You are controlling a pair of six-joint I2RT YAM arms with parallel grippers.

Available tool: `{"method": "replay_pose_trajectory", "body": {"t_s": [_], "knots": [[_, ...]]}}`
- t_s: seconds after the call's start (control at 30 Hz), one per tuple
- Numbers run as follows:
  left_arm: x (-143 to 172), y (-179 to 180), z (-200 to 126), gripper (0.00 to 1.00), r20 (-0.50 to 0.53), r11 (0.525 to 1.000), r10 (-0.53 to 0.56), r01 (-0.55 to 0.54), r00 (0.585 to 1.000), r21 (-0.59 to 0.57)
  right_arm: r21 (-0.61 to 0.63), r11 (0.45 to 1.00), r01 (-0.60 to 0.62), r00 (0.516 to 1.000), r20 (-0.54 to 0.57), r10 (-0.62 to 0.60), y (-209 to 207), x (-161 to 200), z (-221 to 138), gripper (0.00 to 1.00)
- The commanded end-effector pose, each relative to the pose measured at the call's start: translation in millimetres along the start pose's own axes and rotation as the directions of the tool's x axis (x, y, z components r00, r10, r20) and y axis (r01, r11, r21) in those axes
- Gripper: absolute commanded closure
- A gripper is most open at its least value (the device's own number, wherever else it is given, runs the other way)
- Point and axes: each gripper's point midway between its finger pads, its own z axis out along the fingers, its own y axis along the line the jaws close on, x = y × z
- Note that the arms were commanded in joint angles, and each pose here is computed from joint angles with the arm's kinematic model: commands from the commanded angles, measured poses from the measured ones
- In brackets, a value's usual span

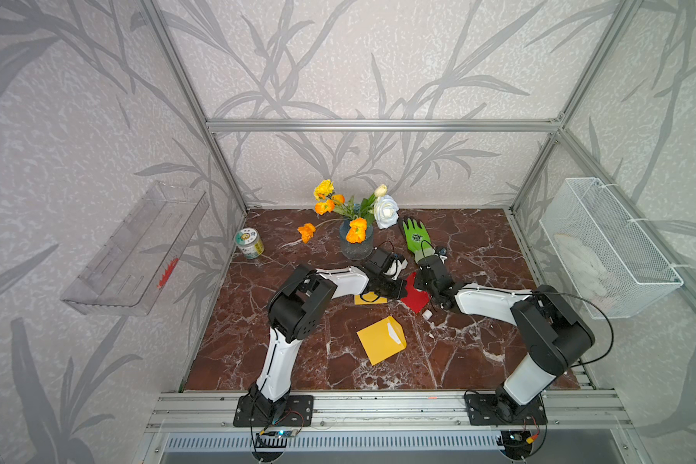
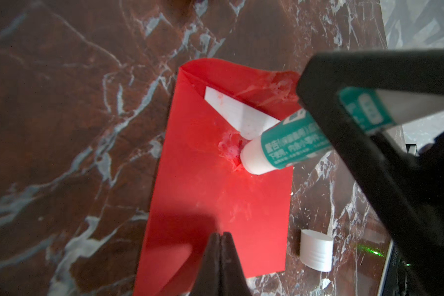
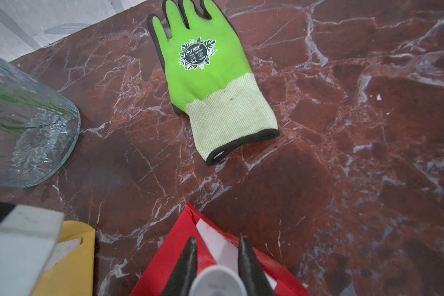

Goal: Seal the envelope with a glue stick
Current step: Apply the envelope at the center of the board.

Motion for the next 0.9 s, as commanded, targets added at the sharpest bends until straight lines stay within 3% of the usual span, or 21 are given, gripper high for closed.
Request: {"method": "replay_pose_trajectory", "body": {"t_s": [0.0,0.53,0.7,0.87], "knots": [[31,20,16,1.0,-0.118,0.997,-0.05,0.042,0.992,-0.065,0.035,0.999,0.007,0.999,-0.032,-0.006,-3,11,8,1.0],[39,20,21,1.0,-0.162,0.996,-0.08,0.072,0.984,-0.055,0.011,1.0,0.002,0.998,-0.062,-0.002,23,15,23,1.0],[41,18,23,1.0,-0.168,0.996,-0.088,0.082,0.982,-0.044,-0.056,0.998,-0.02,0.999,-0.046,0.017,37,16,19,1.0],[44,20,24,1.0,-0.173,0.994,-0.104,0.098,0.979,-0.046,-0.191,0.981,-0.026,0.997,0.06,0.038,52,-7,-2,1.0]]}}
